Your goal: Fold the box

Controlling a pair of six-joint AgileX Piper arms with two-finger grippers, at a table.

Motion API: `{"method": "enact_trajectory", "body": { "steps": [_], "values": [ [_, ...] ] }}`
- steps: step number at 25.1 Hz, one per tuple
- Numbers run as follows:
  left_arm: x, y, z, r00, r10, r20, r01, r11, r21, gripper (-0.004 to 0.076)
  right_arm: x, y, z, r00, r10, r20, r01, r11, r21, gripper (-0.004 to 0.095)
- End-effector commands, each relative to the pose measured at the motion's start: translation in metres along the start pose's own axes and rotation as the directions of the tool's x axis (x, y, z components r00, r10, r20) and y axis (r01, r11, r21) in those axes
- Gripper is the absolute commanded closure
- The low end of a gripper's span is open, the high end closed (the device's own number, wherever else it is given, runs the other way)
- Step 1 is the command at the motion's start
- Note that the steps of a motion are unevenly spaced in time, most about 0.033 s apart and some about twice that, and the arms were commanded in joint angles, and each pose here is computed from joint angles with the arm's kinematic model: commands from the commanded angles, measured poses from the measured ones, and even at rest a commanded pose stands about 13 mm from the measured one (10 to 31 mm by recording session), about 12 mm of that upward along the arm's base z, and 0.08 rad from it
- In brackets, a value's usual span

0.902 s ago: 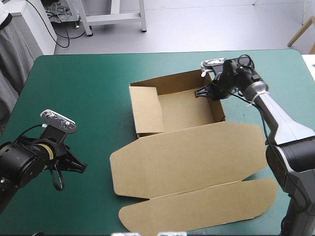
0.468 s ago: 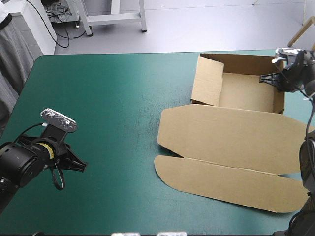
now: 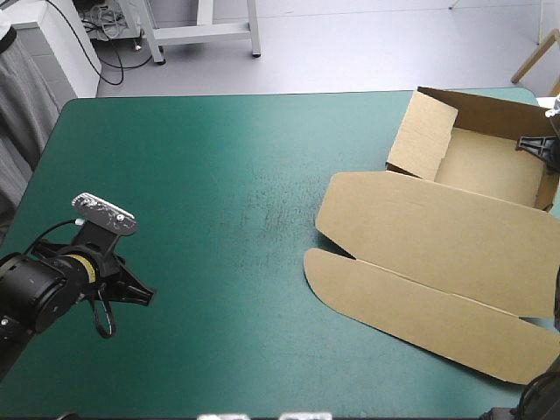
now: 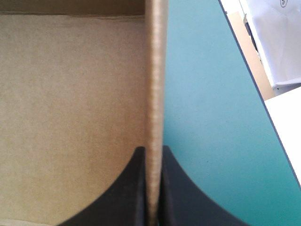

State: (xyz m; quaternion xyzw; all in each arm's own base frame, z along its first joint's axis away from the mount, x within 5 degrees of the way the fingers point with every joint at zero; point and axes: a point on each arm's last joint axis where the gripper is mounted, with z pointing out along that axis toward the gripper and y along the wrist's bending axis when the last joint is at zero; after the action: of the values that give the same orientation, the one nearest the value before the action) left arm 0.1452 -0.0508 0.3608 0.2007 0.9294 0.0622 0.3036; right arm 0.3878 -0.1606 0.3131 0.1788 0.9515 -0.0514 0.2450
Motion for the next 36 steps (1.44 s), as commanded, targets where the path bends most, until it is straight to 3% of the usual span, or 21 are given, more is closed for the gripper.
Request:
{"method": "enact_trajectory", "body": {
  "steps": [1,4,9,11,13,18,20,22,23,26,27,28,33,36],
  "values": [
    [-0.006,0.003,-0.009,0.997,-0.009,0.072,0.010,1.000,-0.012,0.0734,-0.008,-0.004,-0.022,0.996,0.009,0.088,-0.009,1.000,0.001,0.0860],
    [-0.005,0.003,-0.009,0.998,-0.009,0.062,0.010,1.000,-0.013,0.0734,-0.008,-0.004,-0.017,0.996,0.009,0.087,-0.009,1.000,0.001,0.0682],
    [-0.005,0.003,-0.009,0.998,-0.009,0.059,0.010,1.000,-0.014,0.0734,-0.011,-0.005,-0.017,0.994,0.005,0.112,-0.006,1.000,0.008,0.0245],
    [-0.005,0.003,-0.009,0.998,-0.009,0.059,0.010,1.000,-0.014,0.0734,-0.011,-0.005,-0.017,0.994,0.005,0.112,-0.006,1.000,0.008,0.0133],
    [-0.005,0.003,-0.009,0.998,-0.009,0.059,0.010,1.000,-0.014,0.0734,-0.010,-0.005,-0.019,0.994,-0.027,0.102,0.026,1.000,0.011,0.0096],
    [-0.005,0.003,-0.009,0.998,-0.009,0.059,0.010,1.000,-0.014,0.0734,-0.008,-0.005,-0.033,0.993,-0.059,0.106,0.058,0.998,0.015,0.0158],
    [-0.006,0.003,-0.009,0.998,-0.009,0.068,0.010,1.000,-0.013,0.0734,-0.006,-0.003,-0.049,0.990,-0.076,0.121,0.076,0.997,-0.002,0.0254],
    [-0.008,0.003,-0.009,0.995,-0.009,0.096,0.010,1.000,-0.009,0.0734,-0.004,0.003,-0.067,0.984,-0.099,0.151,0.105,0.994,-0.036,0.0411],
    [-0.010,0.003,-0.009,0.994,-0.009,0.113,0.009,1.000,-0.007,0.0734,-0.002,0.006,-0.082,0.979,-0.099,0.178,0.112,0.992,-0.066,0.0553],
    [-0.010,0.003,-0.009,0.993,-0.009,0.117,0.009,1.000,-0.007,0.0734,0.002,0.010,-0.102,0.975,-0.091,0.204,0.114,0.988,-0.104,0.0761],
    [-0.010,0.003,-0.009,0.993,-0.009,0.117,0.009,1.000,-0.007,0.0734,0.005,0.012,-0.112,0.973,-0.086,0.216,0.115,0.985,-0.127,0.0881],
    [-0.010,0.003,-0.009,0.993,-0.009,0.117,0.009,1.000,-0.007,0.0734,0.007,0.015,-0.121,0.970,-0.089,0.227,0.125,0.980,-0.153,0.0924],
    [-0.011,0.003,-0.009,0.992,-0.007,0.128,0.008,1.000,-0.009,0.0734,0.025,0.040,-0.168,0.949,-0.131,0.285,0.229,0.910,-0.346,0.0920],
    [-0.011,0.003,-0.010,0.991,0.000,0.135,0.002,1.000,-0.009,0.0734,0.035,0.060,-0.188,0.922,-0.205,0.329,0.315,0.891,-0.326,0.0920]
  ]
}}
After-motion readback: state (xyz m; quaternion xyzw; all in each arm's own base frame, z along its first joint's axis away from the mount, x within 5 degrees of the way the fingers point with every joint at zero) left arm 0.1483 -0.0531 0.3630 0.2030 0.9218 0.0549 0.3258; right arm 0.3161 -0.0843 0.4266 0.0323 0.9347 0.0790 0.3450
